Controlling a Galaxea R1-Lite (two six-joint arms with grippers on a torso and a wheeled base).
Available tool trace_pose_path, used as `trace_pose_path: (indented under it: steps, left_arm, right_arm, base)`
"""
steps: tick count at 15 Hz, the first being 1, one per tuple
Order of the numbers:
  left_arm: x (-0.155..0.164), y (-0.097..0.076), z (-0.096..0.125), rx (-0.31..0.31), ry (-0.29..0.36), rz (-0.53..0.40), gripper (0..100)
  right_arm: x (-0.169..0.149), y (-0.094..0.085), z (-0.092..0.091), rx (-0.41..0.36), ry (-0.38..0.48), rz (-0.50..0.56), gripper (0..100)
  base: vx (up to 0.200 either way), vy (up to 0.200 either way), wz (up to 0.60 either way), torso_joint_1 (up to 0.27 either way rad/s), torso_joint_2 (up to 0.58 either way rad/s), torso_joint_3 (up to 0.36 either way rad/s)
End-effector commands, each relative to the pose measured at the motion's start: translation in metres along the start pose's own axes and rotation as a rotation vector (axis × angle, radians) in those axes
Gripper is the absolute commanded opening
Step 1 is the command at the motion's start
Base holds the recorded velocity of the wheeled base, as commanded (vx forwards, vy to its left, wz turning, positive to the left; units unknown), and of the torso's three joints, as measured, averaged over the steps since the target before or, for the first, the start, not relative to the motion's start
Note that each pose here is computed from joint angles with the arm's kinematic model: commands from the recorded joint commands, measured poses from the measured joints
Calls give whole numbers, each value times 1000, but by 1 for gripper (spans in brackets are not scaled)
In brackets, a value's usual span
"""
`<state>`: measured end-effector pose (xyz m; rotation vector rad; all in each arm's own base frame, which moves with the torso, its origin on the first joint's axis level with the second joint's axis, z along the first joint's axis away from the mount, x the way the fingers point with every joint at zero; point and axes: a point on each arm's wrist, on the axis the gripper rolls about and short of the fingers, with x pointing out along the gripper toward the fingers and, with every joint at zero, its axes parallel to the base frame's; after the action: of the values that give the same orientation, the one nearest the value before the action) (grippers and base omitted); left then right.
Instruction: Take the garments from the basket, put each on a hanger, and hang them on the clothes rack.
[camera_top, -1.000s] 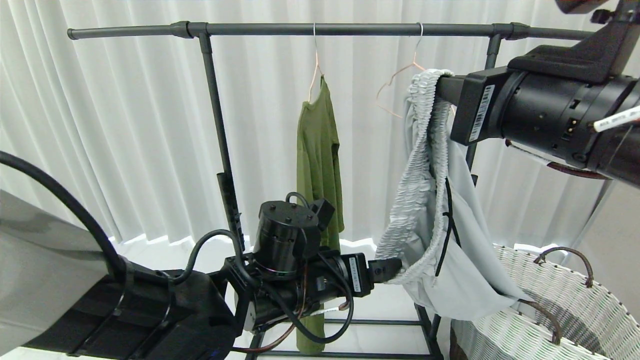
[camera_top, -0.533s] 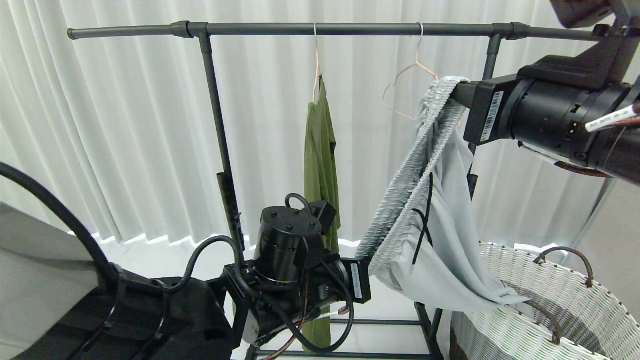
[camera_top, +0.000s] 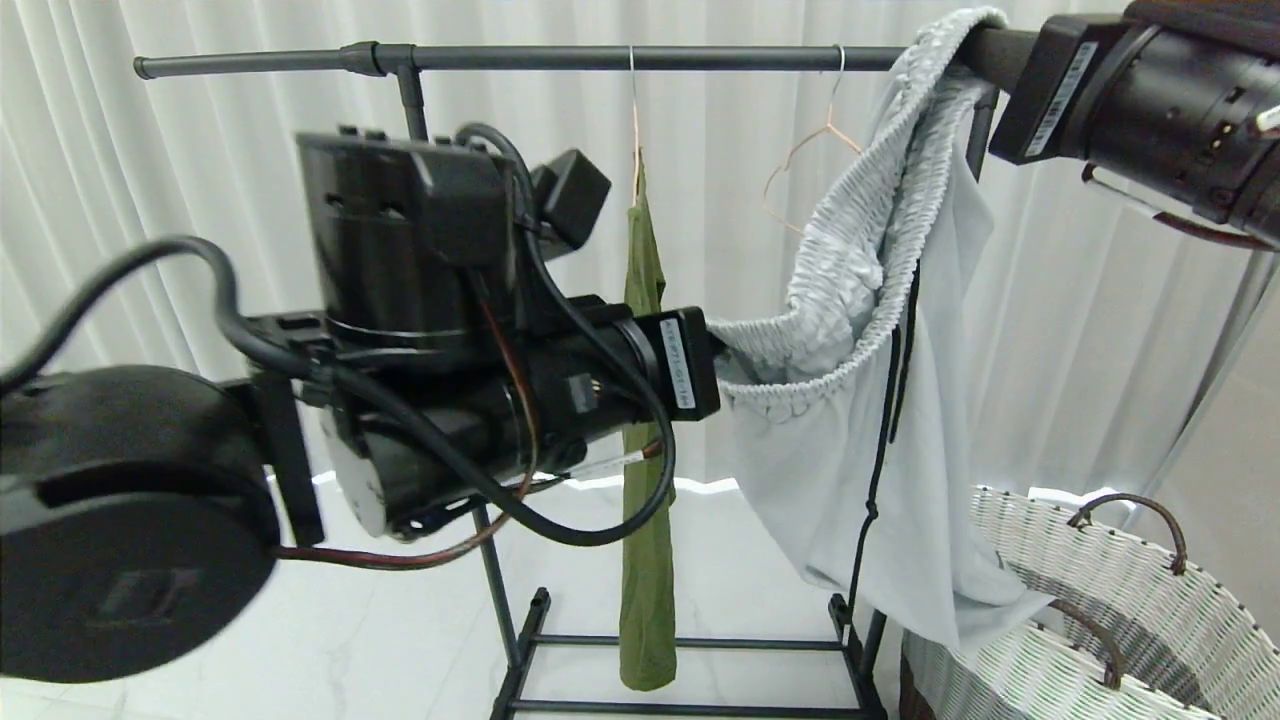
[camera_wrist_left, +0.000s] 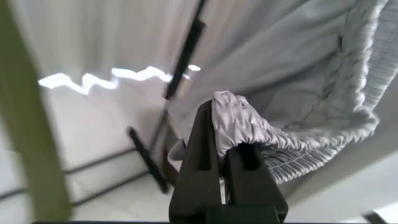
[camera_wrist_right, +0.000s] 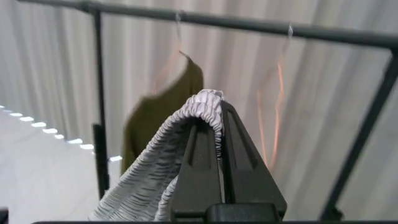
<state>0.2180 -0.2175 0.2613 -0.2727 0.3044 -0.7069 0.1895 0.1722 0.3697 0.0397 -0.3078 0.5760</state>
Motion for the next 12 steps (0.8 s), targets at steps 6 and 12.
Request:
trace_pose_path:
  steps: [6,12]
  left_arm:
    - [-122,-12,48,233,-103,61,0]
    - [-143,-10,30,396,65,221,0]
  right_arm:
    - [-15,11,24,11,-12,88,0]
    - [-87,-1,20,-40,177,149,0]
  base:
    - [0,0,0,0,0,0]
    - [0,0,0,0,0,0]
